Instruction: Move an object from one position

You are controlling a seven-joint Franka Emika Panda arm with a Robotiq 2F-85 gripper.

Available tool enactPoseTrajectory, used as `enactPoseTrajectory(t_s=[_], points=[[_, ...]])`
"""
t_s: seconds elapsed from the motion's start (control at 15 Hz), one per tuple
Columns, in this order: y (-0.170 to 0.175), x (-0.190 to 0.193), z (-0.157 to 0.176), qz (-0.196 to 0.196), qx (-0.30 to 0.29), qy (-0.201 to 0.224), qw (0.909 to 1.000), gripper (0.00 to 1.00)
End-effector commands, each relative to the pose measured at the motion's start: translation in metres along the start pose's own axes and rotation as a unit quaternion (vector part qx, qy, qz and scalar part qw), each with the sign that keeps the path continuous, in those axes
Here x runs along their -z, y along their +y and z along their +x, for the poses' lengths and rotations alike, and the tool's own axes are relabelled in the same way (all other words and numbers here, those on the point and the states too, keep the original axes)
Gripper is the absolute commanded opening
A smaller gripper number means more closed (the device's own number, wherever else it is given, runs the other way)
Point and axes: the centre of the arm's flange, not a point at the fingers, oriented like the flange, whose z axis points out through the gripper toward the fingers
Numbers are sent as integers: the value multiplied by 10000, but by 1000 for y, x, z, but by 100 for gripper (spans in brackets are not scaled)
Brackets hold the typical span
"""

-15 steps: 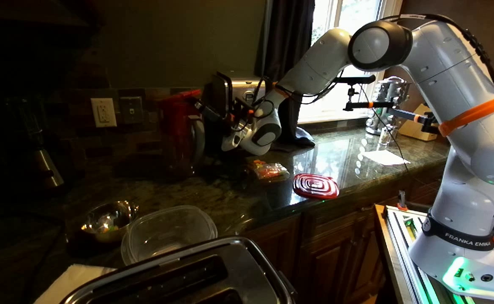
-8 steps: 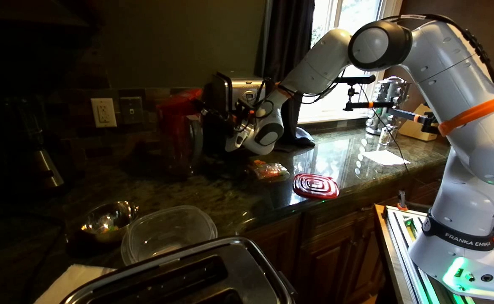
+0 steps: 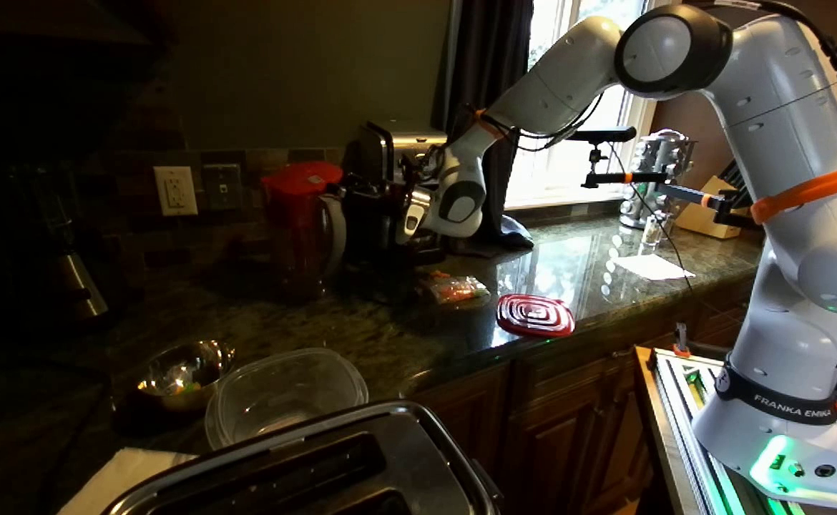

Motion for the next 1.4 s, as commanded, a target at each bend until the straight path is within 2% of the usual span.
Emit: enactPoseTrajectory(t_s=[0.0, 0.2, 0.33, 0.73, 0.93, 1.33], points=[[8, 25, -13, 321, 155, 870, 9956, 100], [11, 39, -29, 458, 276, 1436, 9882, 100], [13, 43, -37, 455, 282, 1554, 9864, 100], [17, 45, -46, 352, 349, 1379, 9892, 100], [19, 49, -48, 313, 355, 1449, 9883, 100], [26, 52, -60, 191, 435, 1090, 9929, 100]])
